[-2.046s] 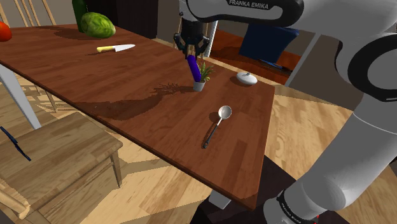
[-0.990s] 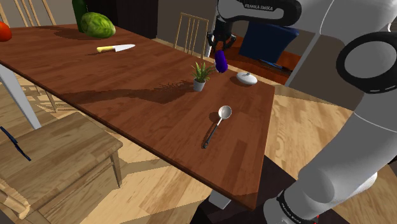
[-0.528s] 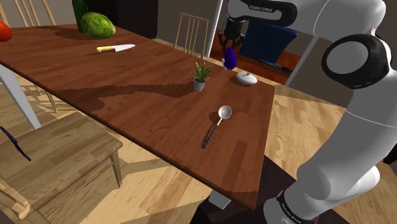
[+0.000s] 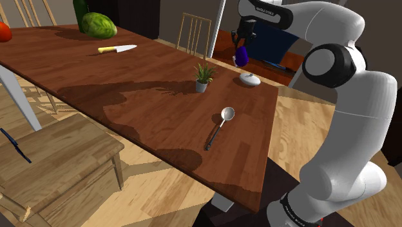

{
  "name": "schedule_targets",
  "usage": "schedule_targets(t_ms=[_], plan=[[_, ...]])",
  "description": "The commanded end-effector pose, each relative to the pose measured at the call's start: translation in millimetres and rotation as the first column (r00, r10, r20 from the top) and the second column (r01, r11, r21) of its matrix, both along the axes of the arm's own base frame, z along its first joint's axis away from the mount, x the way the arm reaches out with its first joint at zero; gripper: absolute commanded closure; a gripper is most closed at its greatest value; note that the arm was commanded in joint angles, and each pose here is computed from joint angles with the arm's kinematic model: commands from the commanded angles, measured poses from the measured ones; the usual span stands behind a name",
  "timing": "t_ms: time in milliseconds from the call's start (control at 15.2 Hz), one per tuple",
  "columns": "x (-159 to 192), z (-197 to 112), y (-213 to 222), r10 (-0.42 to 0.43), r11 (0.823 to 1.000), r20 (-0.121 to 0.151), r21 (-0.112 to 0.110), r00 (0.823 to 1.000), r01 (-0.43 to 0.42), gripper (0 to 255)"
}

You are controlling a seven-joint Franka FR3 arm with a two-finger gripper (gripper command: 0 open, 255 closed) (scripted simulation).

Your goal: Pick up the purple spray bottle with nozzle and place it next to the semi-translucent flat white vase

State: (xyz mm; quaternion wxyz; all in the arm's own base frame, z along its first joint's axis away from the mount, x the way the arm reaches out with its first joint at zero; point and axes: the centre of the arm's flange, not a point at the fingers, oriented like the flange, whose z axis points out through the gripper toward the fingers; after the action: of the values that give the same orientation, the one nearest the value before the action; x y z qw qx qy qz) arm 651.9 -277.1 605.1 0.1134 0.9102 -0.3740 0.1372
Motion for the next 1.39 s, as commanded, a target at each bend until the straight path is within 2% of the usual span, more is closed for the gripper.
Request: schedule_targets(t_ms=[0,1320], plan=[[0.3,-5.5,-11.9,0.001,1.0,0.001,0.0,1.0,-0.001,255],[0.3,-111.2,-11.9,0.001,1.0,0.001,0.0,1.0,-0.001,255]])
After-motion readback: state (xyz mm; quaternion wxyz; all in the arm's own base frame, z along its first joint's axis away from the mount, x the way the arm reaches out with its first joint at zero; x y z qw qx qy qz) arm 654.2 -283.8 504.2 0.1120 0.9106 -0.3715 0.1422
